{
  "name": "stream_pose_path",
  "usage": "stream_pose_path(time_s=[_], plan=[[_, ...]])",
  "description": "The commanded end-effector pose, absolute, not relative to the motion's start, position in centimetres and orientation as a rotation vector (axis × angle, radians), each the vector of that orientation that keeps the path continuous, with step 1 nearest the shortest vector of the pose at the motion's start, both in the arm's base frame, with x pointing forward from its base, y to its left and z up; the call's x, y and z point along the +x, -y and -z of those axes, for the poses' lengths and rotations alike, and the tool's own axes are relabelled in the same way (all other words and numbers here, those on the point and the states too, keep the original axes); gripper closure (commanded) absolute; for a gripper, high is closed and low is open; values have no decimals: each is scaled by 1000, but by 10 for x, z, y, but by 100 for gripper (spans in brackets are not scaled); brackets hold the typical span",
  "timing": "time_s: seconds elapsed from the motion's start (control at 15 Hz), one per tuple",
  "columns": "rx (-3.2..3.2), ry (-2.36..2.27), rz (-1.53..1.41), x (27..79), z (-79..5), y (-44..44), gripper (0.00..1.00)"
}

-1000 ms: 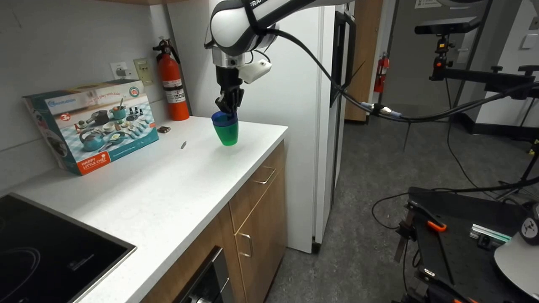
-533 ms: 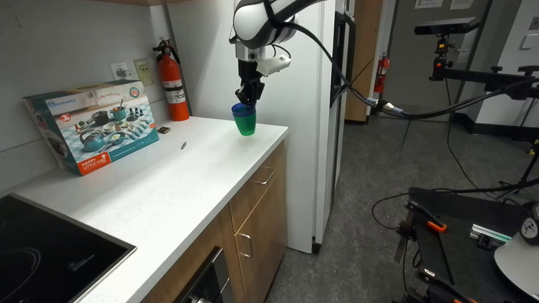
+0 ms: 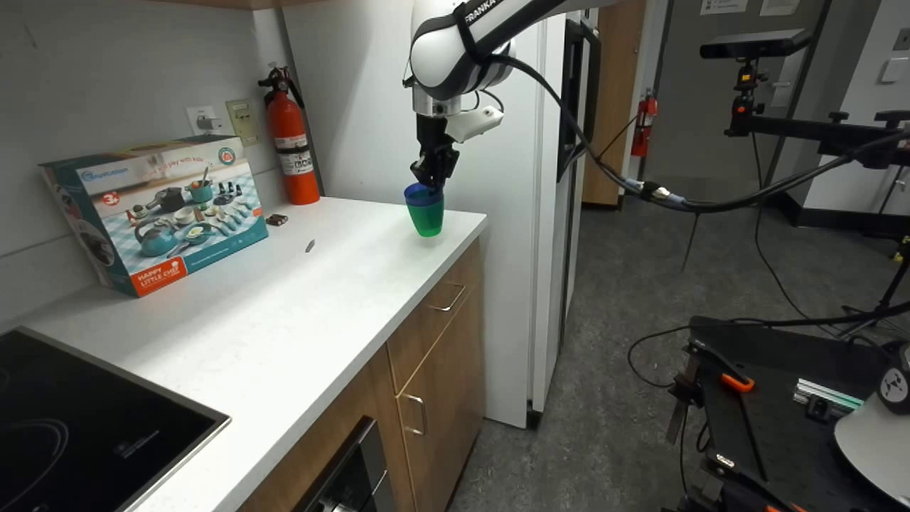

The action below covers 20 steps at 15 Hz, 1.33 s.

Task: Move the cups to the right

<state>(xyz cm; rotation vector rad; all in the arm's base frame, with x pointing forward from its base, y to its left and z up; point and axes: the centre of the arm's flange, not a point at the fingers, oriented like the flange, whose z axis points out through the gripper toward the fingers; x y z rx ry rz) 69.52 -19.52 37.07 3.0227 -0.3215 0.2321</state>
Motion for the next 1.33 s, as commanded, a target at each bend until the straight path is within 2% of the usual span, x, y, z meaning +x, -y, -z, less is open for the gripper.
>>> stream_pose_path(time_s=[0.0, 0.73, 0.8, 0.87, 1.0, 1.27], plan=[[3030, 409, -265, 687, -364, 197, 98], [3049, 500, -247, 687, -338, 192, 98], [3054, 518, -247, 687, -338, 192, 95], [3056, 528, -250, 687, -338, 192, 68], [3060, 550, -255, 688, -338, 191, 61], [3055, 573, -260, 691, -344, 190, 30]])
